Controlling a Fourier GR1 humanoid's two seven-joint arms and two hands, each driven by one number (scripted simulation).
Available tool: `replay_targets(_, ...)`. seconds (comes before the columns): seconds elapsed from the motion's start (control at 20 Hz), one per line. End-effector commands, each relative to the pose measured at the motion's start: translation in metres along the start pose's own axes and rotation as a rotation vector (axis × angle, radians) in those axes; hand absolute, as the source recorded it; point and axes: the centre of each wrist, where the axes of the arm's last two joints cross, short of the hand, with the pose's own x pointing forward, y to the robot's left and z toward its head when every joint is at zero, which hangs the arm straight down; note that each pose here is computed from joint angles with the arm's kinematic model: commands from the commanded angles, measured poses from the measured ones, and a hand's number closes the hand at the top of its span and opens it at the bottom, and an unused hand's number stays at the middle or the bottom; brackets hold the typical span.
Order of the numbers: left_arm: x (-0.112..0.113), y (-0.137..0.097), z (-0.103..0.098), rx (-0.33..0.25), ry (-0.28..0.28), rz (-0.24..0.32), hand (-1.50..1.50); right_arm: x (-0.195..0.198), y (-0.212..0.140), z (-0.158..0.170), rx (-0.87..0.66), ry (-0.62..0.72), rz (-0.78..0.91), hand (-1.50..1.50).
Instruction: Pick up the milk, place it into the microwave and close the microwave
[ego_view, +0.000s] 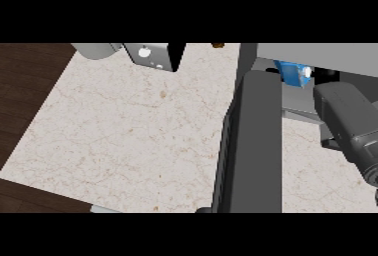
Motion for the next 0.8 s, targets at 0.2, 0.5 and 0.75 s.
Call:
replay_targets(0.2, -0.007, -0.003, -0.008, -0.009, 0.014, 0.007, -1.5, 0.043, 0.036, -0.018, 0.027, 0.026, 0.03, -1.5)
replay_targets(0.5, -0.016, 0.001, -0.004, -0.017, 0.046, 0.018, -1.5, 0.063, 0.07, -0.016, 0.024, -0.025, -0.006, -1.5)
replay_targets(0.75, -0.026, -0.005, -0.002, -0.029, 0.054, 0.037, -1.5, 0.065, 0.078, -0.013, -0.025, -0.043, -0.042, -1.5)
